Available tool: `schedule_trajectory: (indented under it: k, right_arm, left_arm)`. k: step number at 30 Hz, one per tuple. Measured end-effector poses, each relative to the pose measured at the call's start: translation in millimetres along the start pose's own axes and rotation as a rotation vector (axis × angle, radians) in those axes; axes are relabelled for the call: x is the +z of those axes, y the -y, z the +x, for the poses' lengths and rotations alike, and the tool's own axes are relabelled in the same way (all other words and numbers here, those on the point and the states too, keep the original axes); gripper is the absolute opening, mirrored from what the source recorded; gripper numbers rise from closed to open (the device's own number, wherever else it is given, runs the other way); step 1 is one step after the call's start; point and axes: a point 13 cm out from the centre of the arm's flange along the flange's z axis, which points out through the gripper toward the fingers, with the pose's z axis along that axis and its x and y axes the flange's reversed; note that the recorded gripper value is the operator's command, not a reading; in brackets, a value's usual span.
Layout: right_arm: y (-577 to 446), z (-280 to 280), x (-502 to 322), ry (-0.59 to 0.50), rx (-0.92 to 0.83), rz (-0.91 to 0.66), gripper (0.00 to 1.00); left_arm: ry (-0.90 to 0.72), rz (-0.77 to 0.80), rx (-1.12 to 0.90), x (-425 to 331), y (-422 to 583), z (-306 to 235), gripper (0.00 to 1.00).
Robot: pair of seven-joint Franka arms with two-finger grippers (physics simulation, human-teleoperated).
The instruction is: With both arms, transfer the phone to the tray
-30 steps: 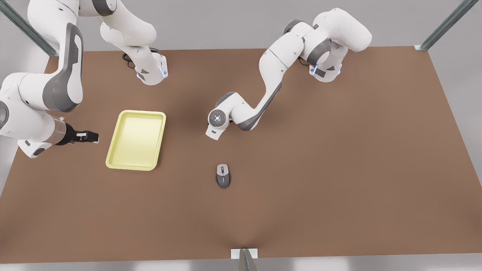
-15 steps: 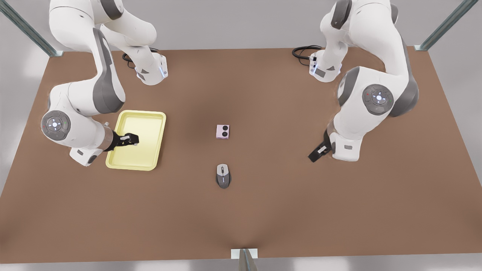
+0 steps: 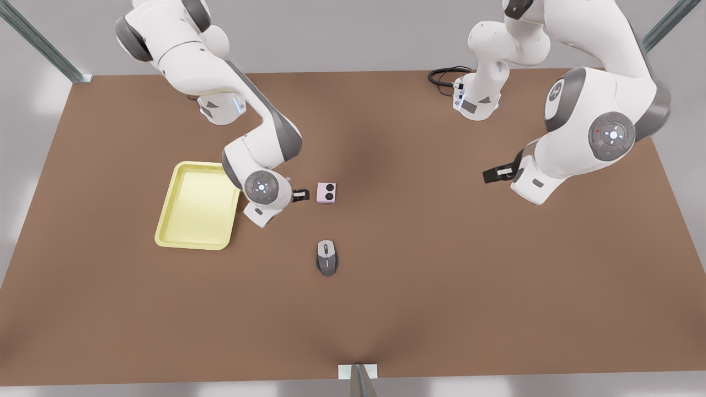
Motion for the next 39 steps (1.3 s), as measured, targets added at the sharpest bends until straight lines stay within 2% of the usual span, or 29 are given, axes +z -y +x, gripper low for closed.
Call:
schedule_trajectory:
  k: [8,17,25,39]
  right_arm:
    - [-78,12,47,0.022,0.139,-0.054,1.00]
    - [-83,2,114,0.040,0.263,-0.083,1.00]
    - [-87,6,156,0.063,0.153,-0.086,1.00]
    - [-83,-6,182,0.127,-0.104,-0.109,1.00]
  left_arm:
    - [-0.032,-0.006,0.152,10,8,4,1.00]
    - [-0.026,-0.002,0.252,8,10,3,1.00]
    - [0.009,0.005,0.284,2,4,-7,1.00]
    - [0.029,0.009,0.330,-2,4,-9,1.00]
